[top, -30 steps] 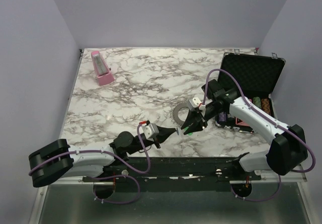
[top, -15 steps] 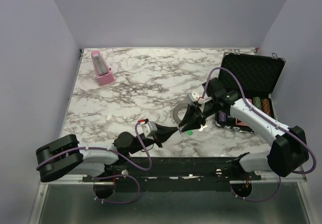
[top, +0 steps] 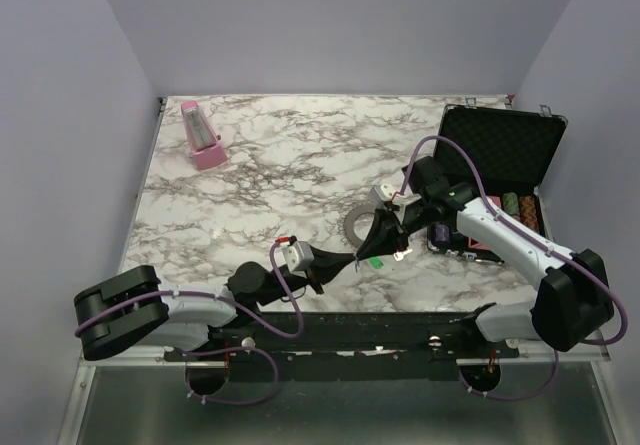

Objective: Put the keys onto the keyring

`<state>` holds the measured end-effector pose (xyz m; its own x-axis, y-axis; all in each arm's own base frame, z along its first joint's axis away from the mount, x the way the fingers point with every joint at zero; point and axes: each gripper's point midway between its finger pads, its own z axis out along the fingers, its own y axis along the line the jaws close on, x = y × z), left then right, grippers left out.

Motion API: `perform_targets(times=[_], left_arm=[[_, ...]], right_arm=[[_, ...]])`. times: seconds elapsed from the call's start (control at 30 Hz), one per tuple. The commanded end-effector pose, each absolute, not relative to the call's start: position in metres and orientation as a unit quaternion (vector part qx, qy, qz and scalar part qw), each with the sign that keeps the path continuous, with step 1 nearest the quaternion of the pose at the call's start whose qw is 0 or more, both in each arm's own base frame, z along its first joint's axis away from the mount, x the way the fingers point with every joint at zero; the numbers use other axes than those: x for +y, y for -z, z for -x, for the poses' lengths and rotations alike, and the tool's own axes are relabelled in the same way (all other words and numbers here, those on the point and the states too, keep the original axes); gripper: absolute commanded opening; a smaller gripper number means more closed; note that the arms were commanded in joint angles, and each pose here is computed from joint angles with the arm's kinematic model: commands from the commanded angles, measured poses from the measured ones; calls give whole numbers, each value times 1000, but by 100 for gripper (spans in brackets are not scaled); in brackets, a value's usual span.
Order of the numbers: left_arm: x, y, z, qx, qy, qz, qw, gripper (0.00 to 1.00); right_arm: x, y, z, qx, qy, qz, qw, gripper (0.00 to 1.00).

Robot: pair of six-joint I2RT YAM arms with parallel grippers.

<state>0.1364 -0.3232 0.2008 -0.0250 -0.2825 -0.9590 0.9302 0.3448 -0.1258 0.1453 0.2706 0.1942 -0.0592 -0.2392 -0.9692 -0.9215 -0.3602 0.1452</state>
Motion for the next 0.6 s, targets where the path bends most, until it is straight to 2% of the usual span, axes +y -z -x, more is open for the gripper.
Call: perform_targets(times=[0.0, 0.23, 0.4, 0.57], left_arm=[[-321, -234, -133, 481, 511, -280, 655, 0], [-322, -234, -134, 482, 513, -277, 654, 0], [-321, -234, -134, 483, 518, -269, 653, 0], [-317, -230, -136, 494, 515, -260, 651, 14]], right_arm=[[271, -202, -141, 457, -565, 610, 316, 14], [270, -200, -142, 456, -556, 617, 319, 1], [268, -200, -143, 461, -544, 625, 318, 1], [266, -197, -147, 470, -527, 632, 317, 0]])
